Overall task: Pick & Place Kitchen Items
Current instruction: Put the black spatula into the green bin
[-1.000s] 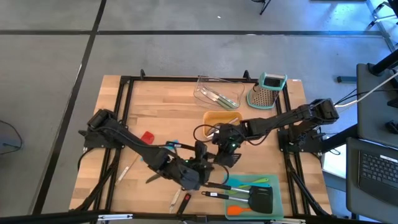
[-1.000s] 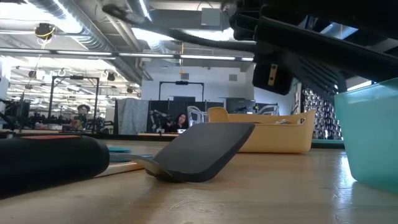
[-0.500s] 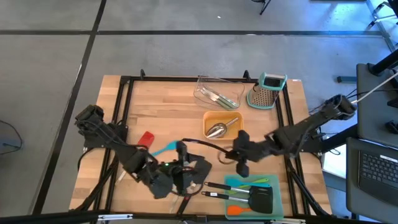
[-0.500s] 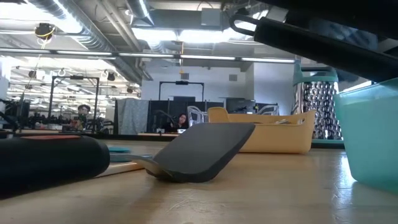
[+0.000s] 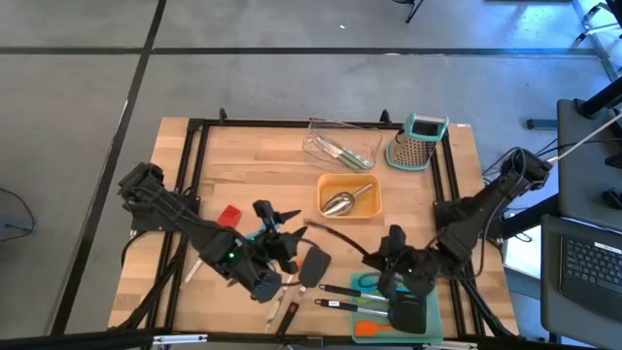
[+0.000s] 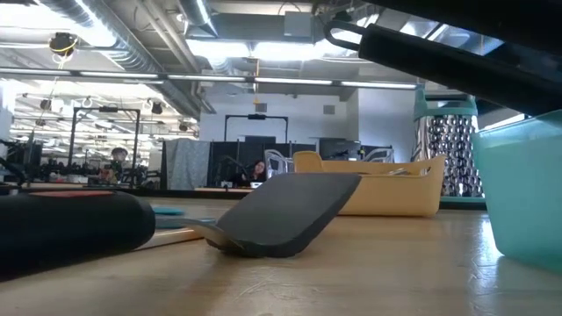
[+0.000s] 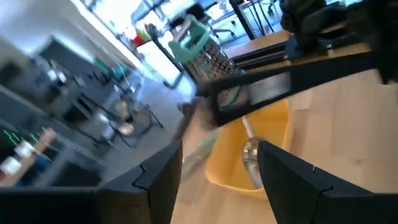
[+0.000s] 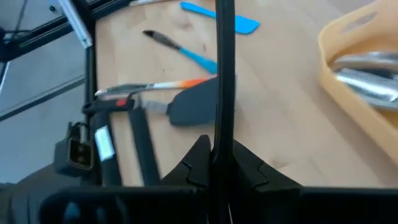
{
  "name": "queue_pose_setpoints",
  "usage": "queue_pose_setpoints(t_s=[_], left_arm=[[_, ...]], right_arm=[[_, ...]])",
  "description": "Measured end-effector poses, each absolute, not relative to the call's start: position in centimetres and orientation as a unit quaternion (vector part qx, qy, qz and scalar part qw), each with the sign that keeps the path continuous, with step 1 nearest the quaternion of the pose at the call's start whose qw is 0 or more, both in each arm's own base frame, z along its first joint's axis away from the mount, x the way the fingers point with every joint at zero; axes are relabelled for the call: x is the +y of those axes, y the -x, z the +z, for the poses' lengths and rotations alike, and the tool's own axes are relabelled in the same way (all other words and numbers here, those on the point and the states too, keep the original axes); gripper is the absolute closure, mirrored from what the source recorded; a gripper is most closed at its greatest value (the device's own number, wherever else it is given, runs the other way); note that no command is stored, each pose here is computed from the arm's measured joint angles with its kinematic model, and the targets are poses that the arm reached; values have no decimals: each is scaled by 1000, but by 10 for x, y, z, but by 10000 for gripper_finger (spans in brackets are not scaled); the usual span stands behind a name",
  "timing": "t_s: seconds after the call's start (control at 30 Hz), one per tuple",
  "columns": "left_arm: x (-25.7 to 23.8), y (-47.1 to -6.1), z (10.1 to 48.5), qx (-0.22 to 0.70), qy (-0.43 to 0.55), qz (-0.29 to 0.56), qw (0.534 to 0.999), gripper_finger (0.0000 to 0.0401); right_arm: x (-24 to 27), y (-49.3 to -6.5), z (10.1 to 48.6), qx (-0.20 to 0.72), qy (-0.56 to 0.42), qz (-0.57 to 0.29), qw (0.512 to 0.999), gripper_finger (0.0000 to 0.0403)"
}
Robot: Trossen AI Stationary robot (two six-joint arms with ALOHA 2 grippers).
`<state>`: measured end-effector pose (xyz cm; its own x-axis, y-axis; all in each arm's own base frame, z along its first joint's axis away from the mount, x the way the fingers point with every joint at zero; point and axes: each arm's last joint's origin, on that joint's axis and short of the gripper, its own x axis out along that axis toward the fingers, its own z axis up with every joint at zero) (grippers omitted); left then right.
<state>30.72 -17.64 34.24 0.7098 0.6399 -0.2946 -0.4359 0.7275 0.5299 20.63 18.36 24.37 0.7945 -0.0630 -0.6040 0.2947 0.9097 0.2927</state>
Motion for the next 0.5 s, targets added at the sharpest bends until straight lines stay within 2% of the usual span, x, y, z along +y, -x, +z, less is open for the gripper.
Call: queue_pose_setpoints(t_s=[0.13, 0.27, 0.5], left_arm=[[-170, -312, 326, 231, -147, 313, 909, 200], [-173, -315, 306, 208, -71, 314, 924, 204], [-199, -314, 269, 67, 55, 309, 947, 217]], right_arm=[[199, -202, 240, 293, -180, -102, 933, 378], [215, -202, 242, 284, -127, -129, 942, 378], [240, -223, 247, 261, -43, -201, 943, 378]])
